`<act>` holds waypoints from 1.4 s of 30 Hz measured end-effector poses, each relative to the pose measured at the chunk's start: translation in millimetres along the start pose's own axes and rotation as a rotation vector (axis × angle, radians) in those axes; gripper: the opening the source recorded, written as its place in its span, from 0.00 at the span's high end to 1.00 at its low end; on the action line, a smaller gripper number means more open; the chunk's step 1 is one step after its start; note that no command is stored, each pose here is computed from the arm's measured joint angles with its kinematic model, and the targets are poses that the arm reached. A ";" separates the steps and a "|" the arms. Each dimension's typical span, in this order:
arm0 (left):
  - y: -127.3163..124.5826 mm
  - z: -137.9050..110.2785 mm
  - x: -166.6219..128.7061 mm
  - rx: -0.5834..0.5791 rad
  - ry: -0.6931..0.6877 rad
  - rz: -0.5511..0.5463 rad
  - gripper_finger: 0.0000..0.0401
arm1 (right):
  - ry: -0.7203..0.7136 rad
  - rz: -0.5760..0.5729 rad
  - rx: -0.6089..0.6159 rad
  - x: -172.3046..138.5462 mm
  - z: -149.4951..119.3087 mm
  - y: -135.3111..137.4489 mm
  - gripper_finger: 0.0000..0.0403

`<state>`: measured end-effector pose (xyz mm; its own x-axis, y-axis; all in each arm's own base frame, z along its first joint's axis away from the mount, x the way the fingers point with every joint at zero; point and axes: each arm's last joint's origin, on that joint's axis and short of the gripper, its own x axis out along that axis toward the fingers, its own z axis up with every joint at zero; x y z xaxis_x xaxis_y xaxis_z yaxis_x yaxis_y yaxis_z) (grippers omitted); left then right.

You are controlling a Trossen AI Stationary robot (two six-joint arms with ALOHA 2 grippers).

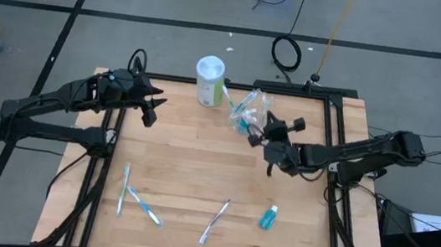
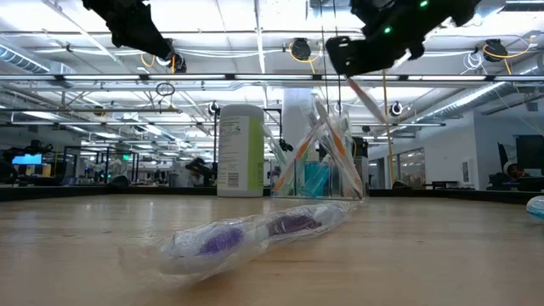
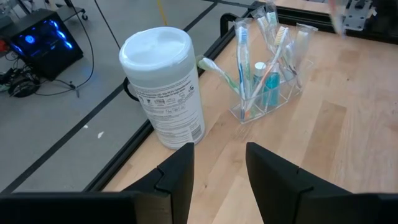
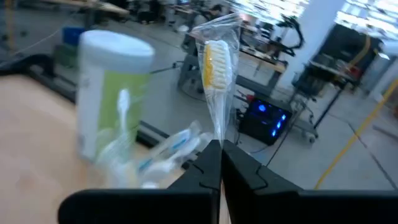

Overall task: Pick & Place toothbrushing station
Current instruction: Put the orange toothbrush into the transparent organizer

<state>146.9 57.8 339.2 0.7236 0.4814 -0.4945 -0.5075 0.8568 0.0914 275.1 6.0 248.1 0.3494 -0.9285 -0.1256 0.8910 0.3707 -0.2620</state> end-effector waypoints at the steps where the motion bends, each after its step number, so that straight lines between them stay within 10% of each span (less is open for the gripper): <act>1: 0.0 0.0 0.0 0.000 0.000 0.000 0.63 | 0.004 -0.002 0.022 5.3 0.5 0.0 1.00; 17: 0.0 0.0 -0.1 -0.007 0.000 0.000 0.63 | 0.009 -0.003 0.195 80.0 -61.1 10.2 1.00; 30: 0.0 -0.1 0.0 -0.003 0.001 0.000 0.63 | -0.053 -0.160 0.249 31.9 -89.8 19.9 1.00; 42: 0.0 0.0 -0.1 -0.014 0.000 0.000 0.63 | -0.016 -0.047 0.376 22.6 -122.0 7.8 1.00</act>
<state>146.9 57.8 339.3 0.7235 0.4818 -0.4943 -0.5143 0.8539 0.0794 254.5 -9.6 126.5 0.3072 -0.9457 -0.1061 0.9494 0.2969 0.1026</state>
